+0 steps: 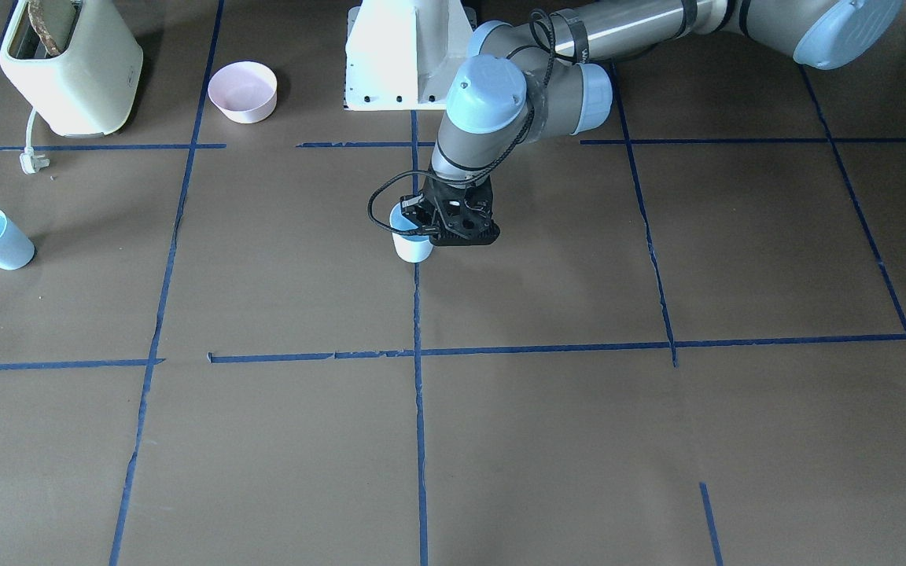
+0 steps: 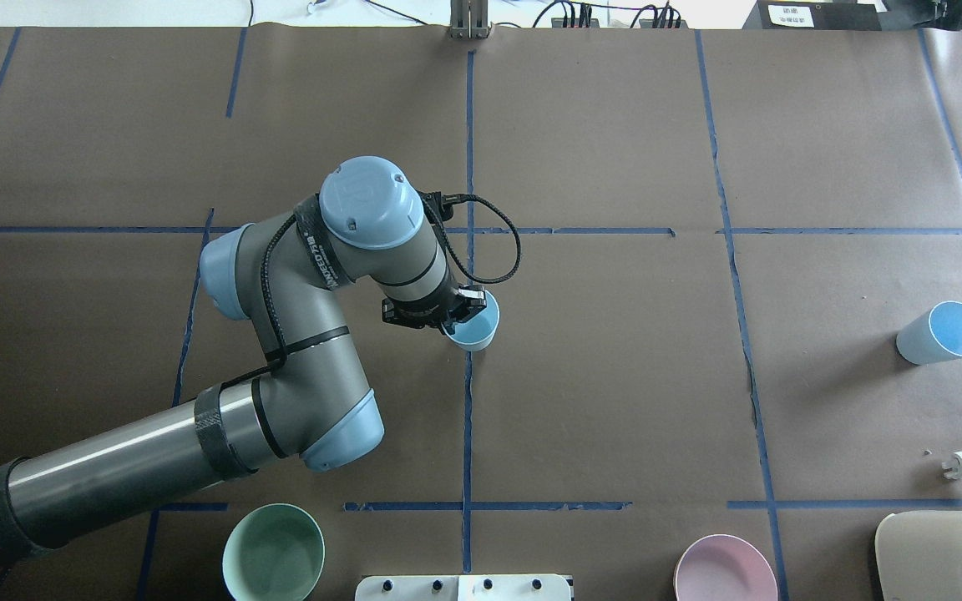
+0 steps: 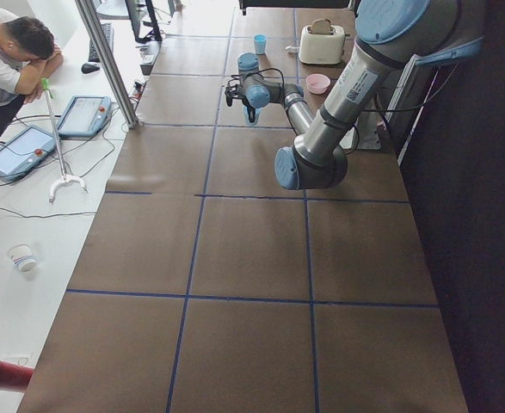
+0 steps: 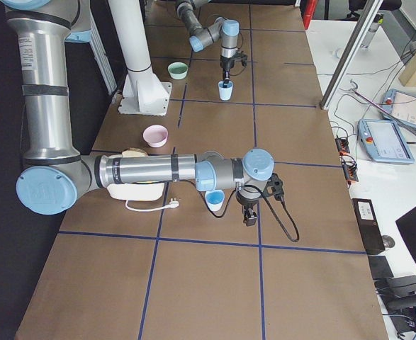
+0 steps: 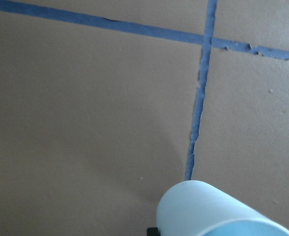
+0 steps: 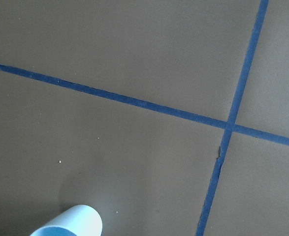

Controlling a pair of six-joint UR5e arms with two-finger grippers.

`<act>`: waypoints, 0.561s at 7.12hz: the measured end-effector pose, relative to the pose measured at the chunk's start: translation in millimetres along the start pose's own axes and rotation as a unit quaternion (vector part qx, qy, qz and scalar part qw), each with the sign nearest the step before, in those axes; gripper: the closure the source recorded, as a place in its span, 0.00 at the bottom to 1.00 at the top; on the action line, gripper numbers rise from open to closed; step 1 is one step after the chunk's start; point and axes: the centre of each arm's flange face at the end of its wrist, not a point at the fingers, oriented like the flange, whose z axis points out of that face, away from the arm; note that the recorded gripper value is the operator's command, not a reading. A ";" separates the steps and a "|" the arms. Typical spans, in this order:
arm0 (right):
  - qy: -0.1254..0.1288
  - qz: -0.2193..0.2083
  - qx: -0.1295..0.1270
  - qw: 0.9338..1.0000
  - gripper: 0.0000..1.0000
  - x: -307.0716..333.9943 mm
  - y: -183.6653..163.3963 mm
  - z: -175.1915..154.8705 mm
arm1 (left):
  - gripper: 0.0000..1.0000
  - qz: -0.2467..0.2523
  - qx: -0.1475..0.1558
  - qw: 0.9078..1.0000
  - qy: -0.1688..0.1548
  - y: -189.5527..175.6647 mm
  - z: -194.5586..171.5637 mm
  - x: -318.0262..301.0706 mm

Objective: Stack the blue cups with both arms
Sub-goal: 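Carry the light blue cup with the left gripper to the table center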

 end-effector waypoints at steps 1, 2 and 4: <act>-0.002 0.003 0.000 1.000 0.00 -0.3 0.1 0.7 | 1.00 0.001 0.001 1.000 -0.005 4.1 6.2 0.2; -0.003 0.005 -0.001 1.000 0.00 -0.3 0.3 1.2 | 1.00 0.001 0.002 1.000 -0.008 5.4 8.7 -1.0; -0.004 0.007 -0.002 1.000 0.00 0.5 0.6 2.4 | 0.53 0.000 0.005 1.000 -0.013 5.2 11.9 -6.1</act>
